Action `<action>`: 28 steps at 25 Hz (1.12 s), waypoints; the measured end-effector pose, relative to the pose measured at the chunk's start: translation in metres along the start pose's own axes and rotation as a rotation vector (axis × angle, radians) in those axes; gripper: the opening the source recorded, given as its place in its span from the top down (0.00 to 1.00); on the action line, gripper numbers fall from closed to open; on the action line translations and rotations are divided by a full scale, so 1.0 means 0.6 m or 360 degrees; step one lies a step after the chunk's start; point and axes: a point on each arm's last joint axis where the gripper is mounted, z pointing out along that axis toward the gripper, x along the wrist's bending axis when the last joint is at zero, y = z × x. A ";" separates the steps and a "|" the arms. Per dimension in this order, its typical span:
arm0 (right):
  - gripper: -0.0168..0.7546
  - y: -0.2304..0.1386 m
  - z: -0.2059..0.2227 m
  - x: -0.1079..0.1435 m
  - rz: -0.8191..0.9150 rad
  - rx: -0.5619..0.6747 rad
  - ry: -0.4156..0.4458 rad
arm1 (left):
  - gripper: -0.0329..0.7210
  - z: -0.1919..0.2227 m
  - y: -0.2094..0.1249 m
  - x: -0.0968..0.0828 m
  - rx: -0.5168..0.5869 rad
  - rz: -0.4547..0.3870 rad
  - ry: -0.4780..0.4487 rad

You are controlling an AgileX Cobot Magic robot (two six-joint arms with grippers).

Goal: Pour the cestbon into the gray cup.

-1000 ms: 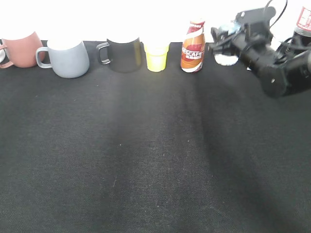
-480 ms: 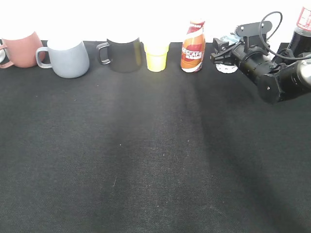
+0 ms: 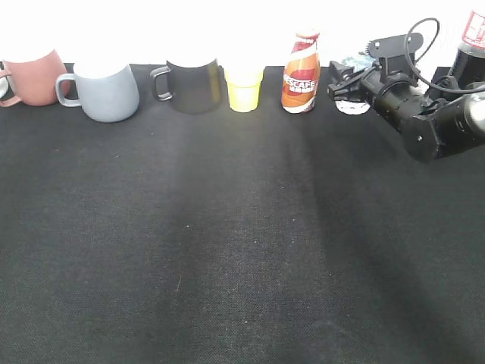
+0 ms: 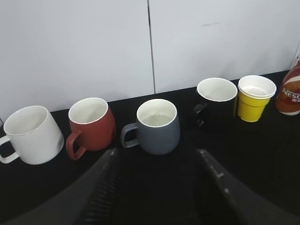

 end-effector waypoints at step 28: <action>0.21 0.047 -0.152 0.013 -0.0055 -0.0034 -0.0003 | 0.45 0.000 -0.009 0.000 0.0094 0.0026 -0.0003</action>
